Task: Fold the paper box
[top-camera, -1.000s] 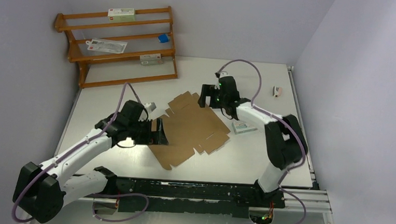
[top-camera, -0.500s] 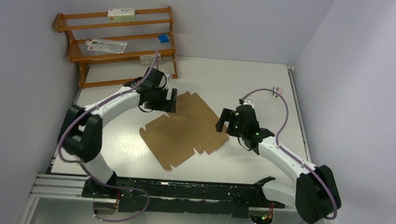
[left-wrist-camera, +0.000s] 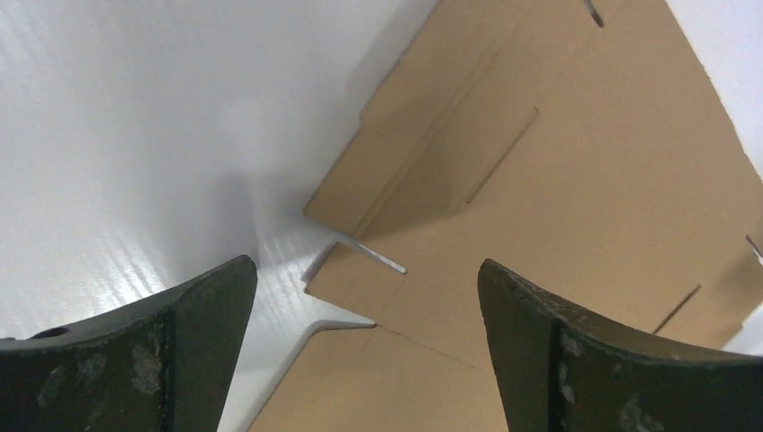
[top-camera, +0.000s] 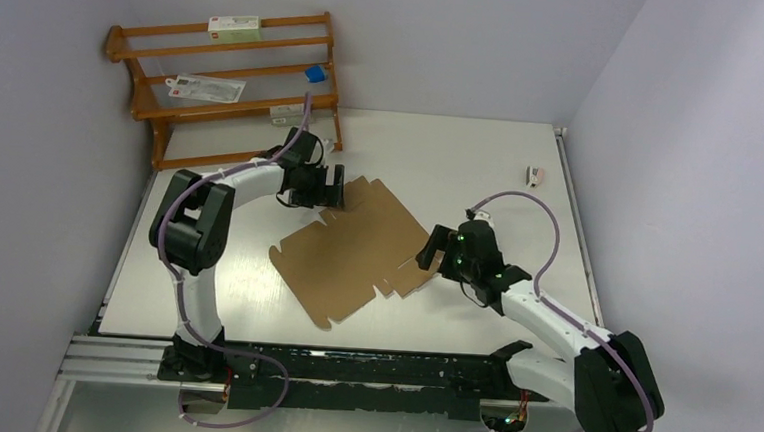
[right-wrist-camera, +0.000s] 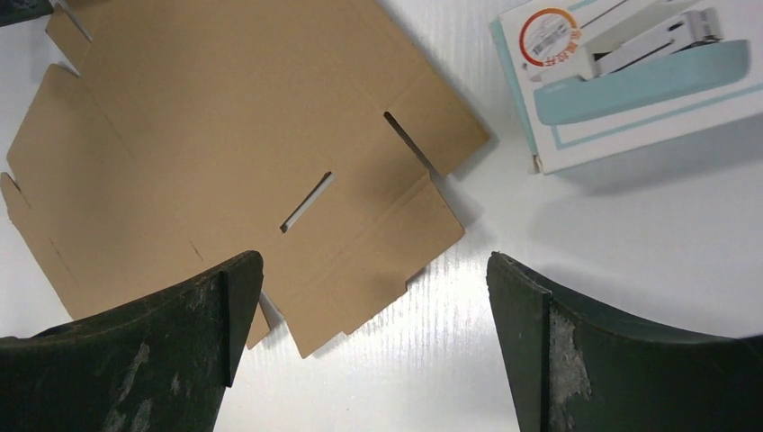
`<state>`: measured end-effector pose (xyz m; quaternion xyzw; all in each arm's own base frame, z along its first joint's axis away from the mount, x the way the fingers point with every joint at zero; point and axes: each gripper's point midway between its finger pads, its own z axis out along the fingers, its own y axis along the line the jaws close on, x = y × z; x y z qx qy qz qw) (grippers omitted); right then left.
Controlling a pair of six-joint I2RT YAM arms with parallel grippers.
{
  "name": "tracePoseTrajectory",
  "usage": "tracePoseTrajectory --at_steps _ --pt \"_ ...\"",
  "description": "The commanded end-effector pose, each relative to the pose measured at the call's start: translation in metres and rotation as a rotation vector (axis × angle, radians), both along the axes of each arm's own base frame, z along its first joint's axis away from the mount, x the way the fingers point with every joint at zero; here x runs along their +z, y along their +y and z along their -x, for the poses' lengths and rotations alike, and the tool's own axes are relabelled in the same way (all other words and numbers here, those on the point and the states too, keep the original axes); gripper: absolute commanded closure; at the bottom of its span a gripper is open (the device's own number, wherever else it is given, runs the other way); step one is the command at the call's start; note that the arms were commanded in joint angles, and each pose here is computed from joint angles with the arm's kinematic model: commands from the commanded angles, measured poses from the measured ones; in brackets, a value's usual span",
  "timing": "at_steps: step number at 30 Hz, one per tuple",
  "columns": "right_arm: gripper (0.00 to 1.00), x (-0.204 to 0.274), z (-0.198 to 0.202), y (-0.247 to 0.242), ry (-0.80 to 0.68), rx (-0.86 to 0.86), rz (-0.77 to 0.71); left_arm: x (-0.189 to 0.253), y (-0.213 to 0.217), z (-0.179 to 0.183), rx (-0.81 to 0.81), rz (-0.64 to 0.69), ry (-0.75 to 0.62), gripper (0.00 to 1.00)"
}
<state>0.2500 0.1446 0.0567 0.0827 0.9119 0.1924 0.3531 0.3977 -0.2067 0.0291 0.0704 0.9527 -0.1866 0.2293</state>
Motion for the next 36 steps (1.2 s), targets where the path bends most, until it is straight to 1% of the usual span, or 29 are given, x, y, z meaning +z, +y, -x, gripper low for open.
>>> tracePoseTrajectory --at_steps 1,4,6,11,15,23,29,32,36 --pt "0.00 -0.005 -0.010 0.012 -0.003 0.011 -0.045 0.001 -0.010 0.014 -0.014 0.083 -0.005 0.02" --pt "0.00 -0.012 -0.017 0.014 0.020 0.018 -0.024 -0.002 -0.006 0.031 -0.009 0.095 0.014 0.02" --pt "0.00 -0.013 -0.026 0.019 0.008 0.026 -0.021 -0.007 0.000 0.046 -0.003 0.085 0.035 0.02" --pt "0.00 -0.010 -0.046 0.035 0.001 0.068 -0.033 -0.003 0.004 0.084 -0.010 0.108 0.061 0.02" --pt "0.00 -0.006 -0.066 0.049 -0.014 0.097 -0.043 0.005 0.010 0.110 0.003 0.110 0.055 0.02" --pt "0.00 -0.013 -0.108 0.085 -0.009 0.194 -0.065 0.021 0.010 0.152 0.035 0.185 0.041 0.02" --pt "0.00 -0.009 -0.145 0.106 -0.044 0.252 -0.051 0.029 0.020 0.169 0.090 0.202 0.021 0.02" --pt "0.00 0.002 -0.155 0.105 -0.066 0.266 -0.004 0.038 0.038 0.165 0.151 0.137 -0.027 0.02" --pt "0.00 0.018 -0.147 0.085 -0.096 0.234 0.064 0.065 0.061 0.151 0.197 0.041 -0.125 0.02"
